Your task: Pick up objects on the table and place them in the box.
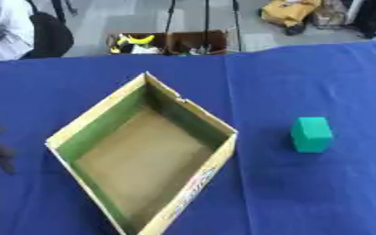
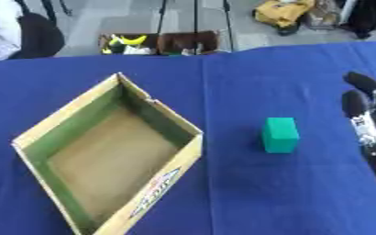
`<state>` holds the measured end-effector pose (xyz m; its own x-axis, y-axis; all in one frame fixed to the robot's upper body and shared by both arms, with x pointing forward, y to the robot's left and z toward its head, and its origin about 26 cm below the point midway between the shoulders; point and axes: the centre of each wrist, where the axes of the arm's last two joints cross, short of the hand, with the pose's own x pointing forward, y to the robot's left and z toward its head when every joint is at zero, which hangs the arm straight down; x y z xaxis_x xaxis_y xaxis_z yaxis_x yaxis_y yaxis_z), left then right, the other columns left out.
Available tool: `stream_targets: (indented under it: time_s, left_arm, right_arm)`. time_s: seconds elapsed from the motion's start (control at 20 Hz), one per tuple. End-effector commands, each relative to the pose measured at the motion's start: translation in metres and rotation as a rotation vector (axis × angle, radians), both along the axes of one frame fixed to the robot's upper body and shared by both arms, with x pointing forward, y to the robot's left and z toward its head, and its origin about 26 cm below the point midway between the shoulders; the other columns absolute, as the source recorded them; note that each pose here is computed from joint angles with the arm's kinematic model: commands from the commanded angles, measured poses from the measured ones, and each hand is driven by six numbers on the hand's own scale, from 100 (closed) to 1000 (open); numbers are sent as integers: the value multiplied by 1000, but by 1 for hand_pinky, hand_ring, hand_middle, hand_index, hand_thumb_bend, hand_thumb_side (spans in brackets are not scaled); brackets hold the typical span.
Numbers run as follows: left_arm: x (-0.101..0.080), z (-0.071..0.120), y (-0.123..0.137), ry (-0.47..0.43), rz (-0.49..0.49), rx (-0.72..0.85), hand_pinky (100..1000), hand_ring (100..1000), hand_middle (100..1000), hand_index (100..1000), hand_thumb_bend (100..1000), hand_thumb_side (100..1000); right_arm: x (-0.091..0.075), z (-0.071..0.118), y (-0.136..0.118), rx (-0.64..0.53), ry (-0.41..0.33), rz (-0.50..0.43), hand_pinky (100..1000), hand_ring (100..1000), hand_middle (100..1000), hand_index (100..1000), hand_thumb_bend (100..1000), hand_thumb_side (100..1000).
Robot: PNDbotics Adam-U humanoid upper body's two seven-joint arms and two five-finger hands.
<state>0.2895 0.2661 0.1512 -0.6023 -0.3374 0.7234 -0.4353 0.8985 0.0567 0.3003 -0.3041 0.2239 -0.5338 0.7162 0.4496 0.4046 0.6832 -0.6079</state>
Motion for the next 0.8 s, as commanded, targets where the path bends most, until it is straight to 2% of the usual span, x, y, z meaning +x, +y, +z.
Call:
stream_targets:
  time_s: [0.05,0.2,0.35,0.7,0.8]
  left_arm:
    - [-2,7,1,-20,-6,14,231,391,552,813,203,925]
    - [-2,6,1,-18,-8,16,231,391,552,813,201,925]
    - [-2,6,0,-15,-12,18,230,392,552,813,200,924]
    - [-3,5,0,-8,-19,22,230,392,552,812,196,924]
    - [-3,5,0,-6,-21,23,229,392,552,812,195,924]
  right_arm:
    - [-3,27,-5,-187,-34,-64,810,916,842,904,514,1000]
    - [-3,45,-5,-322,-37,-115,795,875,807,883,520,974]
    - [-3,57,-5,-454,-25,-159,779,840,818,885,537,949]
    - [9,71,-13,-712,81,-206,785,852,842,898,614,892]
    - [13,75,-17,-762,122,-207,793,866,854,899,656,838]
